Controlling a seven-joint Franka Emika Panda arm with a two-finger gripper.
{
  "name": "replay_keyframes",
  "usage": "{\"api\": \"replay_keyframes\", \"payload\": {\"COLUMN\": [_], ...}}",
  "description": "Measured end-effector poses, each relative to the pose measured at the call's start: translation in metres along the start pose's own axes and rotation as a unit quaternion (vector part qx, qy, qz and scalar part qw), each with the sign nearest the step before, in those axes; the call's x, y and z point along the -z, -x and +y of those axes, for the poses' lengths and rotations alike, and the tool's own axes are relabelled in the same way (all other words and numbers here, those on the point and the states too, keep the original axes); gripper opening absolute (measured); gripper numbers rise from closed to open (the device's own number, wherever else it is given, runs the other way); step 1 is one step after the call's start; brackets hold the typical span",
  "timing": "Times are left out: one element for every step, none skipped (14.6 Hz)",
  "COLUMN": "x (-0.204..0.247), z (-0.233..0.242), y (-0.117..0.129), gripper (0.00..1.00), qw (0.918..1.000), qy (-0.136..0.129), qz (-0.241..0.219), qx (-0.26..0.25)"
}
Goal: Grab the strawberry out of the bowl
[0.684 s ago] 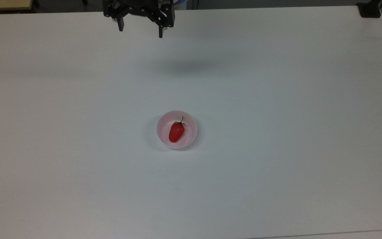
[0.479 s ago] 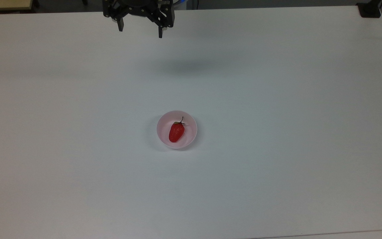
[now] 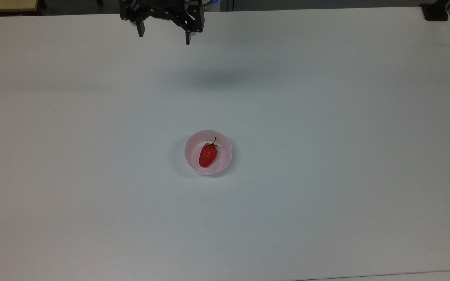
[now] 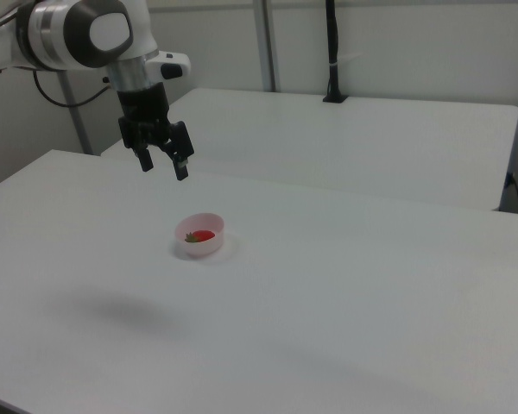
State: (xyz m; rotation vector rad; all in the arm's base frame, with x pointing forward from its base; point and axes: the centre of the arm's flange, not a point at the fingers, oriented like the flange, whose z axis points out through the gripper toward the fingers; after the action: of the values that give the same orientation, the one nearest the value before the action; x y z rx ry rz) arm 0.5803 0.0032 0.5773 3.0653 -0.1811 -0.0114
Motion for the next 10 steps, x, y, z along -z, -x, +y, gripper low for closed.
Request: {"api": "replay_keyframes", "payload": {"x": [-0.0001, -0.0002, -0.0003, -0.0001, -0.0001, -0.0001, 0.0002, 0.0004, 0.0, -0.0006], "z": [0.0, 0.0, 0.0, 0.0, 0.0, 0.0, 0.0002, 0.0006, 0.0008, 0.0007], "y": [0.0, -0.0001, -0.0001, -0.0002, -0.0002, -0.0004, -0.0007, -0.0013, -0.0019, -0.0026], "gripper": [1.0, 1.0, 1.0, 1.0, 1.0, 1.0, 1.0, 1.0, 1.0, 1.0], "qw": [1.0, 1.0, 1.0, 1.0, 1.0, 1.0, 1.0, 1.0, 1.0, 1.0], "qy": [0.0, 0.0, 0.0, 0.0, 0.0, 0.0, 0.0, 0.0, 0.0, 0.0], "qz": [0.0, 0.0, 0.0, 0.0, 0.0, 0.0, 0.0, 0.001, 0.001, 0.0], "qx": [0.0, 0.0, 0.0, 0.0, 0.0, 0.0, 0.0, 0.0, 0.0, 0.0]}}
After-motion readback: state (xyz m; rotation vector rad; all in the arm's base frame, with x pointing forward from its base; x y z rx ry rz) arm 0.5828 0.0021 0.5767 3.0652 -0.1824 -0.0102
